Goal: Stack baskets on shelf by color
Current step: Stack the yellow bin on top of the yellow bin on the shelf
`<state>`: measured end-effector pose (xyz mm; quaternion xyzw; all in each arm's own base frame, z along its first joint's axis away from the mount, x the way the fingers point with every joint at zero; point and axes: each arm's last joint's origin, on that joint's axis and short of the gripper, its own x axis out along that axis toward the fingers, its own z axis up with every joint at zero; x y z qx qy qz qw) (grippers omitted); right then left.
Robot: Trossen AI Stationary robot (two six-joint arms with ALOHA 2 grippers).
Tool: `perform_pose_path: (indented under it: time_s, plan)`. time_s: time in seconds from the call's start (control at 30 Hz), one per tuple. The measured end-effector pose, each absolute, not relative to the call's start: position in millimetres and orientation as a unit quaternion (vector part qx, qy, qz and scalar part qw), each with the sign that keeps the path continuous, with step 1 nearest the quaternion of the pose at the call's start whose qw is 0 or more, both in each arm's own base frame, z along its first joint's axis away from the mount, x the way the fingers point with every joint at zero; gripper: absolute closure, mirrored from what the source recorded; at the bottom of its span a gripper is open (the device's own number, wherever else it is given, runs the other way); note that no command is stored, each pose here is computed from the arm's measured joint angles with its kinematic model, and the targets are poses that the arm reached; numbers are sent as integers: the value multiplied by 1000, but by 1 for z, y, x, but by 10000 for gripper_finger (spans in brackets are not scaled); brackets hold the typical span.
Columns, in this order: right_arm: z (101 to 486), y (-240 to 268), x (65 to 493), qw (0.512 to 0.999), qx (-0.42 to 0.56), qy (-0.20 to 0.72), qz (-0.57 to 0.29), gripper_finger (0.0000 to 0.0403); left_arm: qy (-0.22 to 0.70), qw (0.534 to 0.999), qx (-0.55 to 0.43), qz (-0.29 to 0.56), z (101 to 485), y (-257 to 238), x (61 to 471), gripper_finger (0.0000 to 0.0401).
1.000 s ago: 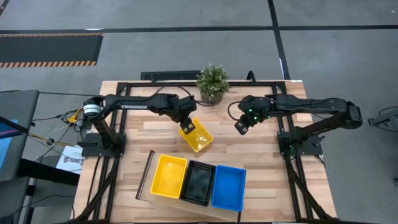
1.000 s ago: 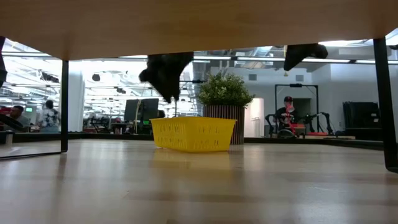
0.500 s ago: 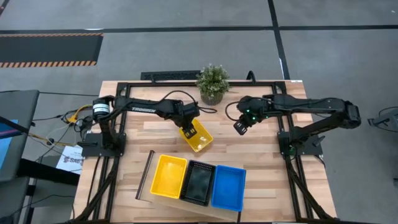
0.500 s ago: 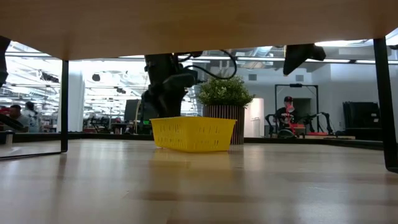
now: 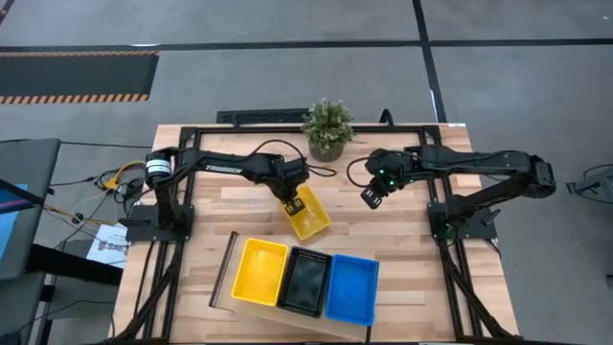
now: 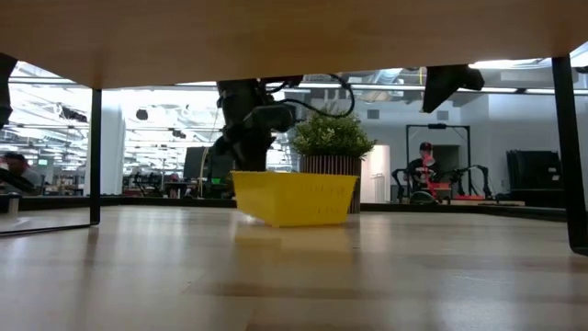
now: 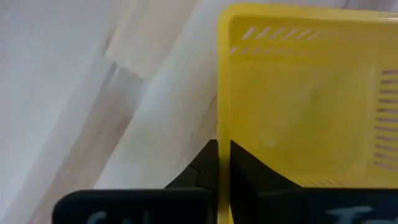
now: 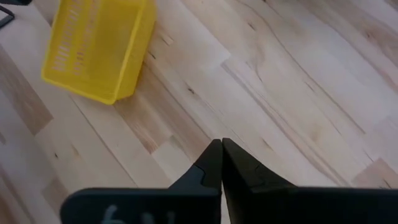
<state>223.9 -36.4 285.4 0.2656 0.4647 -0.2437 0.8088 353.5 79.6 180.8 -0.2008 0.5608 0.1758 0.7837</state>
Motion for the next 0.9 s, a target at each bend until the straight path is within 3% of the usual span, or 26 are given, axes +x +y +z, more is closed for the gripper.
perform_pose_path:
  time_s: [0.33,0.63,0.8,0.9]
  plan:
    - [284,-36,221,800,264,479,-246,380,553,793,-163,195,240,95,360,401]
    - [282,-35,216,788,255,502,-248,379,568,786,-62,234,337,106,347,401]
    - [281,-35,214,784,250,512,-248,382,571,794,-49,201,395,98,324,401]
    - [281,-35,214,783,249,512,-248,382,538,828,-49,150,428,87,314,401]
